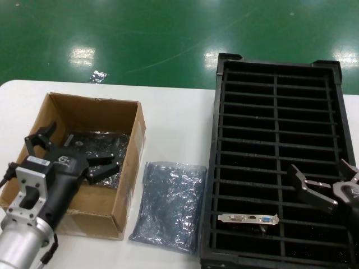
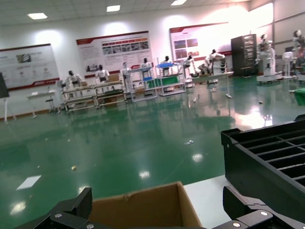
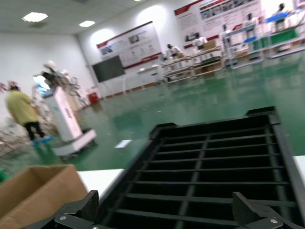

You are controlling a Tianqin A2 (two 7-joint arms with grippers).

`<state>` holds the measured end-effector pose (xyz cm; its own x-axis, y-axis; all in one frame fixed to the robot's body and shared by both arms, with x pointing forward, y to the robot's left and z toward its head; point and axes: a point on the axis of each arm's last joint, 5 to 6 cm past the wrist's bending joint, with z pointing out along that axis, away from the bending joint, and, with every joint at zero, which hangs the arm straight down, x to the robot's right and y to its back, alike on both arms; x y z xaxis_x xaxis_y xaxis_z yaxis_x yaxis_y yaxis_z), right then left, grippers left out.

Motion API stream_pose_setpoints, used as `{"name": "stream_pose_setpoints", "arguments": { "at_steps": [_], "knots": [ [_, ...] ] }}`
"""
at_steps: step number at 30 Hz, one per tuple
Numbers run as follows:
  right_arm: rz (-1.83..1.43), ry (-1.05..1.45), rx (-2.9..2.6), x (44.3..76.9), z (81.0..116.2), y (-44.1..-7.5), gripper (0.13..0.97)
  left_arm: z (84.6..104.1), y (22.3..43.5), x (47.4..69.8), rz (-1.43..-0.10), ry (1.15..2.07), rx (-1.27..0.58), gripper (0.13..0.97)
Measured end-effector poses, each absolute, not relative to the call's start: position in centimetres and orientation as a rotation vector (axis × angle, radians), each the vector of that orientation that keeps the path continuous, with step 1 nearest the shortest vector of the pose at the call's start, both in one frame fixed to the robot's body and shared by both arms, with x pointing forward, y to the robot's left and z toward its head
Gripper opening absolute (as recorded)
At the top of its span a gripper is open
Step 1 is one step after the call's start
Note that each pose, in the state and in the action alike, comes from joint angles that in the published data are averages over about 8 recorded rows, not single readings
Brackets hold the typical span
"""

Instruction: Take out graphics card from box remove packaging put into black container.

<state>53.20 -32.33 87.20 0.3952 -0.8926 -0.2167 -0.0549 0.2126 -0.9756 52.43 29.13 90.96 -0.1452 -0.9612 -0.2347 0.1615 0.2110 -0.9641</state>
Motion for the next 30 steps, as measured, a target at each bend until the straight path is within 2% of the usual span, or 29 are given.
{"name": "stream_pose_setpoints", "arguments": {
  "at_steps": [19,30],
  "knots": [
    [-1.149,1.112,-1.261,51.3,85.6,-28.7,0.966,86.5,28.2,50.7,-1.206,1.261,-1.071,0.966],
    [-1.185,1.12,-1.262,51.1,85.6,-28.5,0.966,86.1,28.2,50.5,-1.201,1.258,-1.091,0.966]
  ]
}}
